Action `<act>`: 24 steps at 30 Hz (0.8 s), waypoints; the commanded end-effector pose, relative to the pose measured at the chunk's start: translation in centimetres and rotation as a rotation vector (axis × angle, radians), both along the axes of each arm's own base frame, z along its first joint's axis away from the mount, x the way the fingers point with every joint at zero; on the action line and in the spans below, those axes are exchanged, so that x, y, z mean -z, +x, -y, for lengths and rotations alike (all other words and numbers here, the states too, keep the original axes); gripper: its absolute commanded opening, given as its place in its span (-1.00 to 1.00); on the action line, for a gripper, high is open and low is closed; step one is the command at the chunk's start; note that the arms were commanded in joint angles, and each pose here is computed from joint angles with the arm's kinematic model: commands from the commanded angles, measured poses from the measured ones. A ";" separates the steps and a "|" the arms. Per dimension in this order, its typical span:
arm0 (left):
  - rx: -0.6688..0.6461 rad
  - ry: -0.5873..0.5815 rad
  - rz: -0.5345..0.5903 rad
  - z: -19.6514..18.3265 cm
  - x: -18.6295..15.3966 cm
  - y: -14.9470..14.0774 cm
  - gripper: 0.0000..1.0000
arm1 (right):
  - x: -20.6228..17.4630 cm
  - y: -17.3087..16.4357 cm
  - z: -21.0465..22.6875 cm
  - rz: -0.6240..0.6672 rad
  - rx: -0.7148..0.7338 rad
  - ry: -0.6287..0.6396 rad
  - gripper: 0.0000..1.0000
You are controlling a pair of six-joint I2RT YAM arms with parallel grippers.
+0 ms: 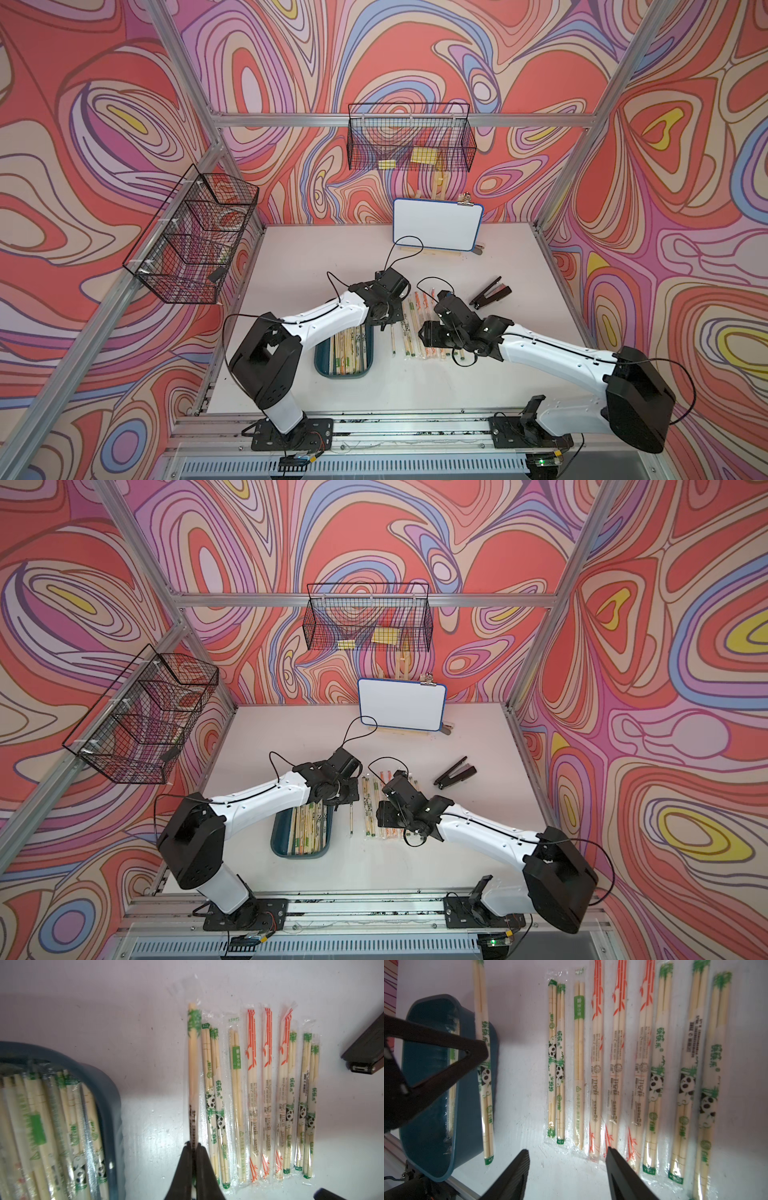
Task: Take the paired disposable chopsticks out of the storage box
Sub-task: Place the paired disposable chopsticks at the center of the board.
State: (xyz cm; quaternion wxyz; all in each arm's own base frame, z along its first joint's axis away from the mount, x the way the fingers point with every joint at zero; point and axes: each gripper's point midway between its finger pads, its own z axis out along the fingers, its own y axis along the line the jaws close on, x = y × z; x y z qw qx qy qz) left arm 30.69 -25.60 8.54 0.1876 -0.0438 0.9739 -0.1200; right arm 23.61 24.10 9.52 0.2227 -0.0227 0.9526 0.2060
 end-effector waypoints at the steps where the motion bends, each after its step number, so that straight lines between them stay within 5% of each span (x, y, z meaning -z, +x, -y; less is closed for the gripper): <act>1: -0.025 -0.027 0.005 1.4 0.4 1.0 -1.00 | 0.1 -0.2 1.0 0.002 0.029 -0.012 0.28; 17: -0.014 0.016 -0.076 2.1 5.0 1.2 -0.97 | 0.3 -0.5 1.3 -0.003 0.030 -0.017 0.28; 24: 0.025 0.000 -0.072 2.8 4.4 1.3 -0.37 | 0.4 -0.6 1.2 -0.008 0.029 -0.018 0.29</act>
